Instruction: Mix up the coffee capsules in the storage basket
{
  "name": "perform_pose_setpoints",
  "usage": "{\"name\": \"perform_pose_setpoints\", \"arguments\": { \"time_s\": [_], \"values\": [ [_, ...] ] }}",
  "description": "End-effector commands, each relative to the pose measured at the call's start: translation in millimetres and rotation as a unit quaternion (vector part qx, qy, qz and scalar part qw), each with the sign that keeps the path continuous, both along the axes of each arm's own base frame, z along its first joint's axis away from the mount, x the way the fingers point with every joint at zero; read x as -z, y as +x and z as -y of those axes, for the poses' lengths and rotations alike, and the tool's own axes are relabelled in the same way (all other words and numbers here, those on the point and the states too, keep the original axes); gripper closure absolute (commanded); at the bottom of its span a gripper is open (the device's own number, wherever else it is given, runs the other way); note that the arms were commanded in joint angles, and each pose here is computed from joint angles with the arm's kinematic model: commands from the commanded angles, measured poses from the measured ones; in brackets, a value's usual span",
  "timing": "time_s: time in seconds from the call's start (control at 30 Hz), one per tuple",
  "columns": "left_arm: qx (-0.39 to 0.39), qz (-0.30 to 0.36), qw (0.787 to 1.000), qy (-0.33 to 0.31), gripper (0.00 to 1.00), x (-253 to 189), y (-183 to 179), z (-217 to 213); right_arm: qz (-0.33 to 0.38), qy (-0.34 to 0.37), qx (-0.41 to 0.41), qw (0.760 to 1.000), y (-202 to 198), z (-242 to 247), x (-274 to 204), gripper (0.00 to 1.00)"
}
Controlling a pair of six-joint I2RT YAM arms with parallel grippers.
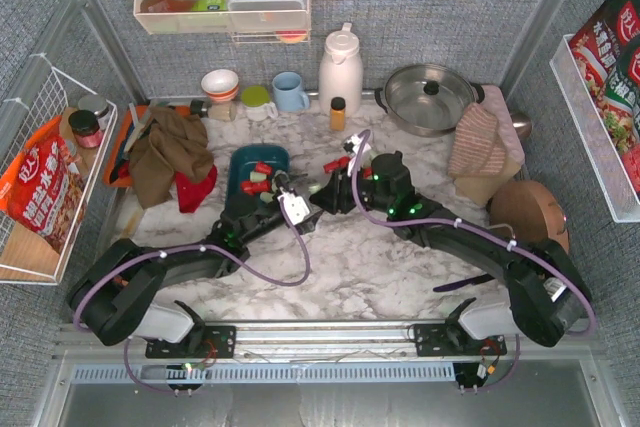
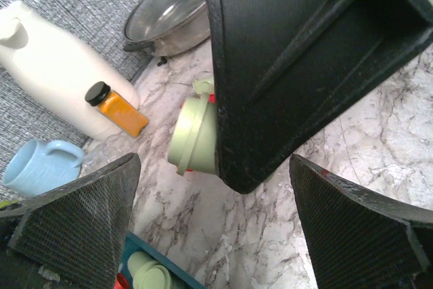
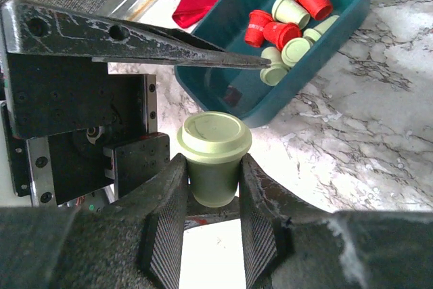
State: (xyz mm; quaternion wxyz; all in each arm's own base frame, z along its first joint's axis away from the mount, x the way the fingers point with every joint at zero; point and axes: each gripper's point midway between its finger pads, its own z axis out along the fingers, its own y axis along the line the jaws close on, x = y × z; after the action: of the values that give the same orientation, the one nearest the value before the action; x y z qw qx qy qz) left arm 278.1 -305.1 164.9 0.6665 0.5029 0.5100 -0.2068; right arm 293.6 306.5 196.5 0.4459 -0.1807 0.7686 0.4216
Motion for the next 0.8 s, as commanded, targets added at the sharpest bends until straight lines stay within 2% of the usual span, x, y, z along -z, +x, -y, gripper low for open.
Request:
{"name": "perform_pose_setpoints", "arguments": {
  "time_s": [0.0,0.43,0.77],
  "values": [
    [-0.012,0.040,0.999,-0.017,0.01,-21,4,-3,0.008,0.017,-0.014,1.000,1,-9,-11,0.81],
    [0.031,0.063,0.997,-0.024,0.01,-28,-15,4,-0.017,0.015,-0.021,1.000,3,-16,-4,0.81],
    [0.017,0.069,0.997,-0.015,0.31,-25,-10,1,-0.019,0.008,-0.022,1.000,3,-16,1,0.78]
  ]
}}
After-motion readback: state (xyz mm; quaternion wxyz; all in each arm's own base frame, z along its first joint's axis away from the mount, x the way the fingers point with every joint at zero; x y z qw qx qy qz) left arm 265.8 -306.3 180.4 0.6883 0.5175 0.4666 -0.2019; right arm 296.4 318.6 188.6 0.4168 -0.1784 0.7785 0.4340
